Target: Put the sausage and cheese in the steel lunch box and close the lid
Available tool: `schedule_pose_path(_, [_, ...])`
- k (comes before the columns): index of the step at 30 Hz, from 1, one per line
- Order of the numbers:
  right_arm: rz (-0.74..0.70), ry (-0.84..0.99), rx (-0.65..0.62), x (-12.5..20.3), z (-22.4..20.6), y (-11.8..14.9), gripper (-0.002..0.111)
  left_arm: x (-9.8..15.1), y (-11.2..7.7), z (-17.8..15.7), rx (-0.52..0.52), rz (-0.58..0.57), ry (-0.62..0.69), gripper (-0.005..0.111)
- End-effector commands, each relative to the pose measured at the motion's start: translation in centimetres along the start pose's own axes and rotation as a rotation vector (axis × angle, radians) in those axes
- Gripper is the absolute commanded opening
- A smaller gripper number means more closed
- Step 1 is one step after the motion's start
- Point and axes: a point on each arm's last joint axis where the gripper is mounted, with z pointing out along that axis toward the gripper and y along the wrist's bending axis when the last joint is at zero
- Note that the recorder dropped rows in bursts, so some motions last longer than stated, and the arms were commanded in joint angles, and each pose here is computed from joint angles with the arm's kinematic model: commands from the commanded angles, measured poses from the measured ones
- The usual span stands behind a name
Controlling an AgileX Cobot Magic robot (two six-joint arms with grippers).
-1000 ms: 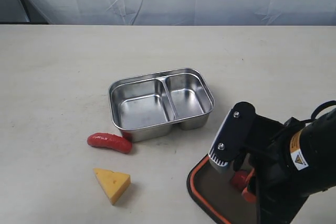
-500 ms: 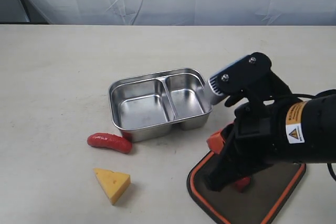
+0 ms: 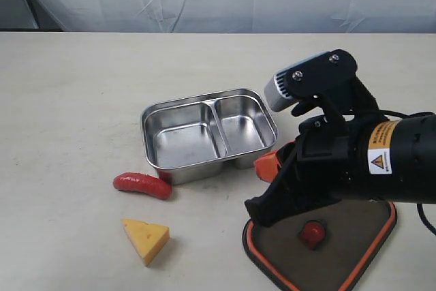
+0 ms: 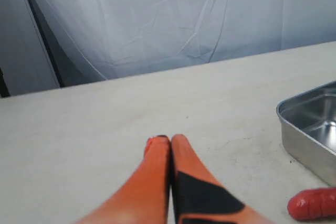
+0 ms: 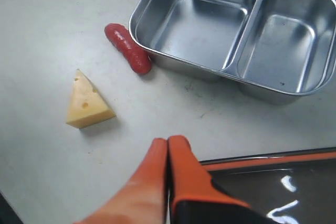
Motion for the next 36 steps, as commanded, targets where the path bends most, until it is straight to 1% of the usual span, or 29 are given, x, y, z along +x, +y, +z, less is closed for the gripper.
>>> schedule_pose_path(1, [0.018, -0.020, -0.005, -0.1, -0.1, 0.1, 0.000, -2.2, 0.2, -0.3, 0.008, -0.213, -0.260, 0.000])
schedule_pose_path(3, [0.038, -0.022, -0.005, -0.1, -0.1, 0.1, 0.000, -3.2, 0.5, -0.6, -0.005, -0.286, -0.371, 0.000])
schedule_pose_path(5, [0.045, -0.022, -0.005, -0.1, -0.1, 0.1, 0.000, -3.7, 0.7, -0.9, -0.016, -0.298, -0.439, 0.000])
schedule_pose_path(6, [0.047, -0.022, -0.005, -0.1, -0.1, 0.1, 0.000, -3.9, 0.8, -1.0, -0.010, -0.357, -0.462, 0.000])
schedule_pose_path(8, [0.044, -0.026, -0.004, -0.2, -0.1, 0.1, 0.000, -4.0, 1.1, -1.1, 0.013, -0.568, -0.492, 0.000])
schedule_pose_path(9, [0.042, -0.034, -0.004, -0.2, -0.1, 0.1, 0.000, -4.2, 1.2, -1.2, 0.026, -0.635, -0.517, 0.000])
schedule_pose_path(10, [0.042, -0.042, -0.005, -0.3, -0.1, 0.1, 0.000, -4.6, 1.3, -1.4, 0.037, -0.670, -0.558, 0.000])
schedule_pose_path(11, [0.042, -0.050, -0.006, -0.4, -0.1, 0.1, 0.000, -5.3, 1.5, -1.8, 0.045, -0.676, -0.622, 0.000])
schedule_pose_path(14, [0.042, -0.064, -0.008, -0.5, -0.2, 0.1, 0.000, -7.3, 1.7, -3.2, 0.061, -0.601, -0.827, 0.000])
schedule_pose_path(16, [0.042, -0.064, -0.008, -0.5, -0.2, 0.1, 0.000, -8.3, 1.5, -3.6, 0.080, -0.546, -0.855, 0.000])
schedule_pose_path(18, [0.040, -0.065, -0.007, -0.5, -0.2, 0.1, 0.000, -9.0, 1.4, -3.4, 0.086, -0.553, -0.753, 0.000])
schedule_pose_path(19, [0.034, -0.065, -0.005, -0.5, -0.2, 0.1, 0.000, -9.4, 1.2, -2.9, 0.084, -0.550, -0.640, 0.000])
schedule_pose_path(22, [0.013, -0.066, 0.003, -0.5, -0.2, 0.0, 0.000, -10.8, 0.9, -0.5, 0.054, -0.443, -0.343, 0.000])
schedule_pose_path(23, [0.008, -0.062, 0.005, -0.5, -0.2, 0.0, 0.000, -11.4, 0.9, 0.5, 0.040, -0.387, -0.243, 0.000])
schedule_pose_path(24, [0.003, -0.057, 0.007, -0.5, -0.1, 0.0, 0.000, -12.1, 1.0, 1.3, 0.026, -0.330, -0.171, 0.000])
schedule_pose_path(25, [0.001, -0.049, 0.009, -0.4, -0.1, 0.0, 0.000, -12.4, 1.1, 2.6, 0.003, -0.258, -0.062, 0.000])
schedule_pose_path(27, [0.004, -0.020, 0.013, -0.1, -0.1, -0.1, 0.000, -12.7, 1.3, 4.8, -0.021, -0.109, 0.132, 0.000])
schedule_pose_path(28, [0.008, -0.006, 0.015, 0.0, -0.1, -0.1, 0.000, -12.7, 1.4, 6.0, -0.012, -0.017, 0.239, 0.000])
schedule_pose_path(29, [0.013, 0.008, 0.019, 0.1, -0.1, -0.1, 0.000, -12.4, 1.3, 7.2, 0.016, 0.069, 0.348, 0.000])
schedule_pose_path(30, [0.020, 0.020, 0.021, 0.3, -0.1, -0.1, 0.000, -11.9, 1.0, 8.2, 0.058, 0.114, 0.459, 0.000])
schedule_pose_path(32, [0.024, 0.038, 0.033, 0.4, -0.2, -0.3, 0.000, -11.2, 0.2, 10.1, 0.195, 0.200, 0.626, 0.000])
schedule_pose_path(34, [0.030, 0.045, 0.049, 0.5, -0.3, -0.4, 0.000, -10.5, -0.8, 11.6, 0.347, 0.242, 0.698, 0.000])
schedule_pose_path(36, [0.029, 0.043, 0.068, 0.5, -0.6, -0.6, 0.000, -9.8, -2.0, 12.9, 0.504, 0.272, 0.693, 0.000])
